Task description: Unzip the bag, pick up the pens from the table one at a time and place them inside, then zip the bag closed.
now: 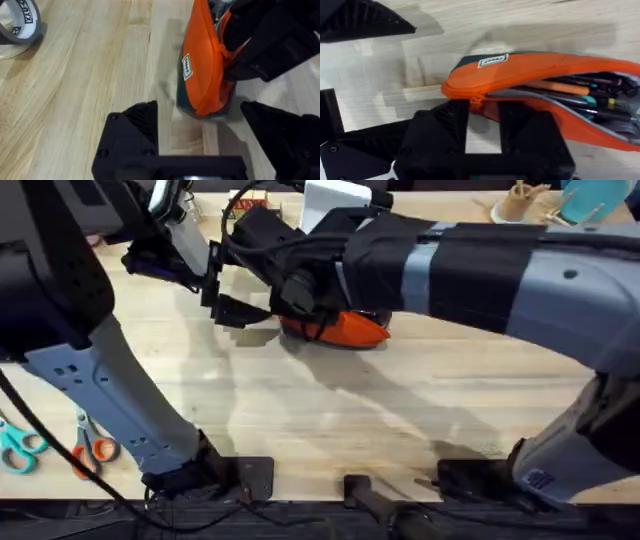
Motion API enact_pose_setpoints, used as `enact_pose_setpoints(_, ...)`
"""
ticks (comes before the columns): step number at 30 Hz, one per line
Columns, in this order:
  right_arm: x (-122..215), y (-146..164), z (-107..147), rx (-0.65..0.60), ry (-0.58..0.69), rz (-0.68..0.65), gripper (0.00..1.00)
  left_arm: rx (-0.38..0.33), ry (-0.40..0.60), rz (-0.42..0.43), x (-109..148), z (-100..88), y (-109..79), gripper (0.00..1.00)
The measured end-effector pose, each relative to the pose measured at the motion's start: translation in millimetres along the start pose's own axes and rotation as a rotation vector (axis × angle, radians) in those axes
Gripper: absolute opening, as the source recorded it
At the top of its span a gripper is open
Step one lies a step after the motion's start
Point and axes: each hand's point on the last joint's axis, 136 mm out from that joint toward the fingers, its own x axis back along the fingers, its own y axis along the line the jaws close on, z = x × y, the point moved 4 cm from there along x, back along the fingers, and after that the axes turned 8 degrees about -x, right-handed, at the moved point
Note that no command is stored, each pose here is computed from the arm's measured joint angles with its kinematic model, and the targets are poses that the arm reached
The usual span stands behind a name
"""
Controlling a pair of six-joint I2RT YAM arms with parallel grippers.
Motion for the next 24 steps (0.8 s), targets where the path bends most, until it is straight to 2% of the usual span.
enact_pose_setpoints(2, 0.1, 0.1, -0.1, -0.001, 0.000, -0.001, 0.317, 0.000, 0.000, 0.000, 0.0, 0.1, 0.0, 0.992)
enact_pose_setpoints(8, 0.0, 0.7, -0.1, 0.002, 0.000, -0.003, 0.048, 0.000, 0.000, 0.000, 0.0, 0.0, 0.0, 0.993)
enact_pose_setpoints(24, 1.1, -3.1, 0.8, 0.022, 0.007, 0.017, 0.035, 0.000, 0.000, 0.000, 0.0, 0.1, 0.0, 0.993)
